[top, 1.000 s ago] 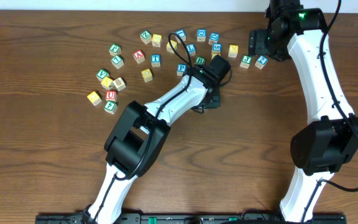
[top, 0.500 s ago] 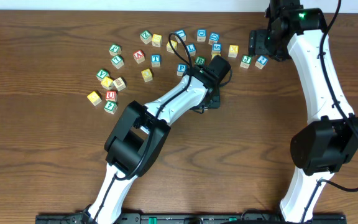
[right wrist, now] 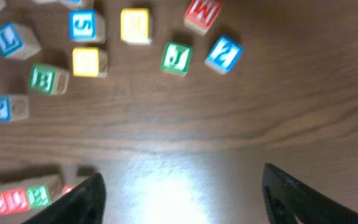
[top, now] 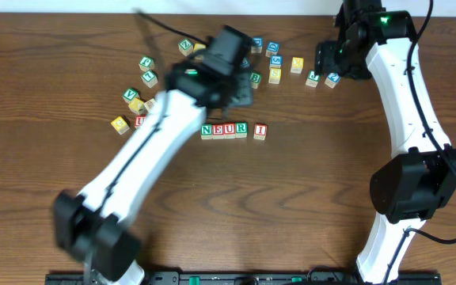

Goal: Spell out NEURIPS
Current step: 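Lower the red I block beside the R and open the left gripper, then move the right gripper to the I block and nudge it left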

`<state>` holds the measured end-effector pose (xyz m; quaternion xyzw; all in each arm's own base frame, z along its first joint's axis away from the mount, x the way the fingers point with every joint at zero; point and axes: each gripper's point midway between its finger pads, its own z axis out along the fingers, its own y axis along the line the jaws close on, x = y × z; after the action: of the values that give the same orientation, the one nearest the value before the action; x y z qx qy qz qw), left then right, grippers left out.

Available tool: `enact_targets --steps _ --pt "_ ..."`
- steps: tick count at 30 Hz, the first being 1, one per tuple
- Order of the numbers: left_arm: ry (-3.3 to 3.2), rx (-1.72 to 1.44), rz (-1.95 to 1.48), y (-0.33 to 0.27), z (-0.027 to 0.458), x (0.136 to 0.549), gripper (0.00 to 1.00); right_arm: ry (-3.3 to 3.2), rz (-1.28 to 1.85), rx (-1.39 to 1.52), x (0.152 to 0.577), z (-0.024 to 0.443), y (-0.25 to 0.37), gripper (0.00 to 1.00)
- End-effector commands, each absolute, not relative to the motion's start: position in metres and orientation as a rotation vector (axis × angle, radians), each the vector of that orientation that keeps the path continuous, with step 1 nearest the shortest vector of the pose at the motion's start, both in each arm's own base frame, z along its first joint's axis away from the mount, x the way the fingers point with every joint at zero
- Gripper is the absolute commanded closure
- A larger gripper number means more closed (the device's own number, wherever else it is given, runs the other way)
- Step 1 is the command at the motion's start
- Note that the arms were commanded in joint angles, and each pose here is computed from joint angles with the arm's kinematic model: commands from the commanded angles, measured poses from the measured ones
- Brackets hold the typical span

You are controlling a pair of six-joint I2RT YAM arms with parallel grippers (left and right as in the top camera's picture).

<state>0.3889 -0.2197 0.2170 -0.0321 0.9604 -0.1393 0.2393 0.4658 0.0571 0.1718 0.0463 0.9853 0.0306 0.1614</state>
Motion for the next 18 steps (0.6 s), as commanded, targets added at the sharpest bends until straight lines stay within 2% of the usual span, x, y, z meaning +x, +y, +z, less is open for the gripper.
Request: enact_targets --steps 1,4,10,18 --pt "2.574 -0.171 -0.281 -0.165 0.249 0.386 0.50 2.917 0.196 0.089 0.444 0.146 0.076 0.40" --pt "2.592 -0.233 -0.221 -0.128 0.254 0.381 0.50 2.994 0.225 0.072 0.427 0.119 0.085 0.46" --pt "2.653 -0.384 -0.125 -0.071 0.237 0.379 0.50 3.066 0.301 0.027 0.404 0.072 0.106 0.47" --pt "2.687 -0.479 -0.076 -0.042 0.217 0.383 0.50 3.073 0.398 -0.010 0.389 0.040 0.140 0.50"
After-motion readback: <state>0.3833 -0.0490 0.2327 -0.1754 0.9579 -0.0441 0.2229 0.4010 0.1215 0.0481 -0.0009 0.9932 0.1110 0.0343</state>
